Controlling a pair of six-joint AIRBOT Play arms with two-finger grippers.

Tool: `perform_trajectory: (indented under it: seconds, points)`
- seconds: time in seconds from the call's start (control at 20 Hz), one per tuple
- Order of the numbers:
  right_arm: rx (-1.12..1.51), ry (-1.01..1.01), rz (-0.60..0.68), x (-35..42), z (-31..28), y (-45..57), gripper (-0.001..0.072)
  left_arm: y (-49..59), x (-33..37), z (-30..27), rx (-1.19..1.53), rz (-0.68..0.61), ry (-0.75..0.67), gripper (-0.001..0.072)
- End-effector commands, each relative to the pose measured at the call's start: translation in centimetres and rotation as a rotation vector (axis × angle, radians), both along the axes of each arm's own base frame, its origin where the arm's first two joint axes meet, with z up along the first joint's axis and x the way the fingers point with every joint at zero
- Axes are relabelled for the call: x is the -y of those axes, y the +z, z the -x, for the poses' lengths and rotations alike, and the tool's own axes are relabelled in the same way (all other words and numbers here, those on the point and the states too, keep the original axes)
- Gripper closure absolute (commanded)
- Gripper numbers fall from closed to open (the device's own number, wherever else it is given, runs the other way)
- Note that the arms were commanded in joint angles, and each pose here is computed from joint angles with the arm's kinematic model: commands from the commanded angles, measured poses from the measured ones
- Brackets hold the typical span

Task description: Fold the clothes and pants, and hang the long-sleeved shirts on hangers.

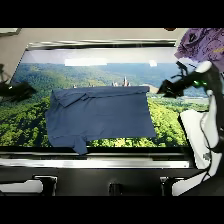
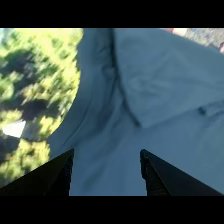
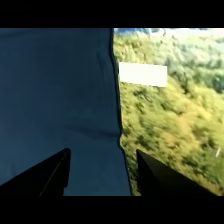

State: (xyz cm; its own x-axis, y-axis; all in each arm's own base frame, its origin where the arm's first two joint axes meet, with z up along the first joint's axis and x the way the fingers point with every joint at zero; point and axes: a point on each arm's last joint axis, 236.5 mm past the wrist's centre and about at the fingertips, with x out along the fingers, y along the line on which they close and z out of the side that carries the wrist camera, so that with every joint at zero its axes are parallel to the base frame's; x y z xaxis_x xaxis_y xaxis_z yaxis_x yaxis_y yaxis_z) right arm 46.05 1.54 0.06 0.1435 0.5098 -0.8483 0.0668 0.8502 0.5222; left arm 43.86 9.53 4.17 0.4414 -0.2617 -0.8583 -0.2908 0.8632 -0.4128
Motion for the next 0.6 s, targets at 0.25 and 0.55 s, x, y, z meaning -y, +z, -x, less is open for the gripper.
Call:
perform_trajectory:
  seconds: [0.25, 0.55]
  points:
    - [-0.266, -0.092, -0.268, -0.6, 14.8, -7.4, 0.0226, -0.4, -2.8, 10.7, 0.020, -0.020, 0.210, 0.0236]
    - [-0.259, -0.077, -0.284, -1.8, 16.6, -9.8, 0.0226, -0.4, -2.8, 10.6, 0.024, -0.022, 0.211, 0.0236]
